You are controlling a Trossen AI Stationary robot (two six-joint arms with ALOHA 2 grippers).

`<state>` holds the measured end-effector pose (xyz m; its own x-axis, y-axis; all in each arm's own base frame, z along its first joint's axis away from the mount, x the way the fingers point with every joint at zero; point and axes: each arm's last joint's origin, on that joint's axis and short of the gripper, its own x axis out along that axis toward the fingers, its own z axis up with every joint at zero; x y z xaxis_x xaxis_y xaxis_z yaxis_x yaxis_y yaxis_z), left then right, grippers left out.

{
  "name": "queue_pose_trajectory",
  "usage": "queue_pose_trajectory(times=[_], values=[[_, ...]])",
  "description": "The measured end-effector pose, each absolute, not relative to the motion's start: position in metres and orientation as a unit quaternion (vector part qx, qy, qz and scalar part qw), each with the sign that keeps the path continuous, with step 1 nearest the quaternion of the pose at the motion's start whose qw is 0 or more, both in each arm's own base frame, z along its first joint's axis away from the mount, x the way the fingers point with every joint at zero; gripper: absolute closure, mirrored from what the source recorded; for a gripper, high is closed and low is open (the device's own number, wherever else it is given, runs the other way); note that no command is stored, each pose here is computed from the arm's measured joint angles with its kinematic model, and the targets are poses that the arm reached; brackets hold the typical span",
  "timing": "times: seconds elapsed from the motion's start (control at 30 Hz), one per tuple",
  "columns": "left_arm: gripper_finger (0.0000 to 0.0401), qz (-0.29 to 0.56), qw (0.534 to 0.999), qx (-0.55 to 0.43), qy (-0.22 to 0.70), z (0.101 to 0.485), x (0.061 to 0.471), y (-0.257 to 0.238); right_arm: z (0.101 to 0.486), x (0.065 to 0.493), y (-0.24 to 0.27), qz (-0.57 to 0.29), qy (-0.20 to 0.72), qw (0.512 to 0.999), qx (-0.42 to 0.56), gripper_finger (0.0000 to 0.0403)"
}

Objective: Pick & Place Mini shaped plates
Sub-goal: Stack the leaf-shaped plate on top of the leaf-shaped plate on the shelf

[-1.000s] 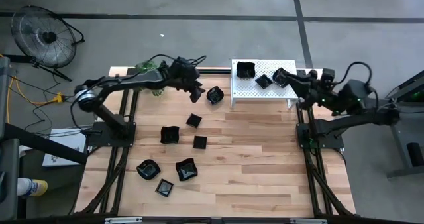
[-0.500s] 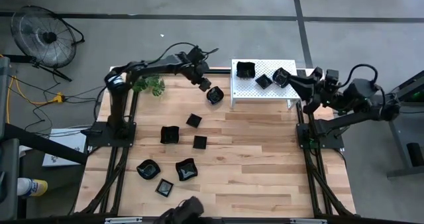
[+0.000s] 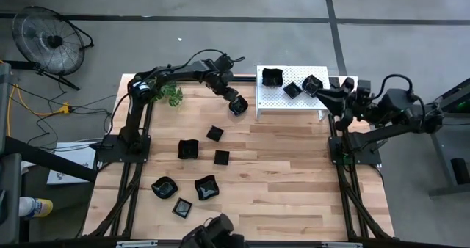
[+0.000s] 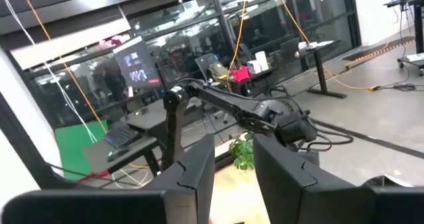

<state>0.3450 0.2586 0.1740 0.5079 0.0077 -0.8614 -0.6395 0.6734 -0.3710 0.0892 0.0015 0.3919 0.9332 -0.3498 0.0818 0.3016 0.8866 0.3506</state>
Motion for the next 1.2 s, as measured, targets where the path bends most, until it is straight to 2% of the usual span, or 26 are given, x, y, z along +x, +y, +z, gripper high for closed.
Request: queue_pose_trajectory(times=[0.63, 0.97, 1.2], values=[[0.0212, 0.204, 0.790, -0.331, 0.474, 0.164, 0.357, 0.243, 0.390, 0.090, 0.002, -0.153, -0.061, 0.972, 0.168, 0.0304], [0.0288, 0.199, 0.789, -0.334, 0.476, 0.161, 0.358, 0.243, 0.389, 0.090, 0.003, -0.153, -0.055, 0.971, 0.177, 0.0304], [0.0320, 0.199, 0.789, -0.331, 0.479, 0.160, 0.358, 0.243, 0.388, 0.090, 0.003, -0.149, -0.051, 0.970, 0.184, 0.0304]])
